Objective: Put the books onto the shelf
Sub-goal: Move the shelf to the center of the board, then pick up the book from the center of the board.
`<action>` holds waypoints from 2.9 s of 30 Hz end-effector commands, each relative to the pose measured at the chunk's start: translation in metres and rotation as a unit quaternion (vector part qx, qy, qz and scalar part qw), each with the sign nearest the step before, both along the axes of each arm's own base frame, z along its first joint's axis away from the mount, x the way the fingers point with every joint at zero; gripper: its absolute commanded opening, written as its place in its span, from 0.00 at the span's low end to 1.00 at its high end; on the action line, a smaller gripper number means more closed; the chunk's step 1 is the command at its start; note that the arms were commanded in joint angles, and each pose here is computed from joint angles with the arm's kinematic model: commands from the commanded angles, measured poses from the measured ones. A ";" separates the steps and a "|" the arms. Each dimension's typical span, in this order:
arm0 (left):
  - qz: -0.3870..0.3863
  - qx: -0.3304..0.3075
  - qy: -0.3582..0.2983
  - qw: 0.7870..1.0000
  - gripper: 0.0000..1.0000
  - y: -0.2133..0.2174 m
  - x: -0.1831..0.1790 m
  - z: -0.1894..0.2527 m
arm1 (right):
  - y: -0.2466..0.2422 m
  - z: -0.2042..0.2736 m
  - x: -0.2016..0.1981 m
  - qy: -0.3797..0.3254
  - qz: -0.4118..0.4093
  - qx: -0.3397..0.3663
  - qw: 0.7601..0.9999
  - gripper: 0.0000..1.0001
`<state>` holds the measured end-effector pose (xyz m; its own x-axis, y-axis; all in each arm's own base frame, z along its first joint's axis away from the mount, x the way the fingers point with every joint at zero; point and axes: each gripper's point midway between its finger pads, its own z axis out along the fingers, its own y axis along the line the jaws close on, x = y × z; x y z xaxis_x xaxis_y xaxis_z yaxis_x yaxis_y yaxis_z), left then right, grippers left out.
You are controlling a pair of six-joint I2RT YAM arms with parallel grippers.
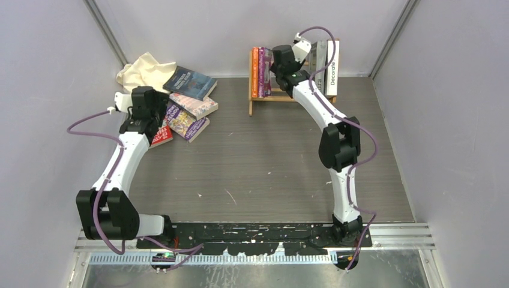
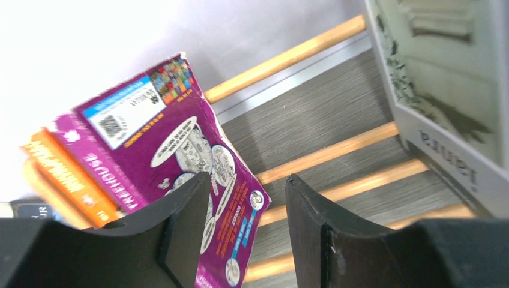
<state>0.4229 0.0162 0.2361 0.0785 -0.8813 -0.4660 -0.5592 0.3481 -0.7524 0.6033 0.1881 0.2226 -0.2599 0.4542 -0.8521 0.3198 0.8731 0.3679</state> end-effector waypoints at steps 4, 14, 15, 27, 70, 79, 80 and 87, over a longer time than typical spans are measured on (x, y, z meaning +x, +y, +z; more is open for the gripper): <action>-0.024 -0.001 -0.027 0.999 0.75 -0.006 -0.013 0.022 | 0.019 0.111 -0.046 -0.087 0.040 -0.011 0.995 0.59; -0.042 0.012 -0.042 0.998 0.77 -0.008 -0.029 0.040 | 0.130 0.125 -0.081 -0.073 0.172 -0.017 0.982 0.68; -0.041 0.011 -0.043 0.998 0.78 -0.008 -0.030 0.041 | 0.140 0.124 -0.081 -0.072 0.184 -0.015 0.980 0.69; -0.052 0.009 -0.059 0.997 0.80 0.002 -0.018 0.049 | 0.234 0.044 -0.065 -0.033 0.286 0.056 0.956 0.76; -0.128 -0.111 -0.015 0.985 0.79 -0.021 0.124 -0.087 | 0.269 -0.055 -0.046 0.007 0.347 0.107 0.932 0.81; -0.173 -0.102 -0.052 0.978 0.79 -0.043 0.153 -0.032 | 0.255 -0.034 -0.048 -0.003 0.329 0.099 0.939 0.82; -0.176 -0.104 -0.053 0.977 0.79 -0.046 0.155 -0.031 | 0.253 -0.032 -0.050 -0.003 0.329 0.099 0.939 0.82; -0.190 -0.116 -0.047 0.974 0.79 -0.065 0.165 -0.038 | 0.238 -0.008 -0.051 -0.014 0.316 0.090 0.944 0.82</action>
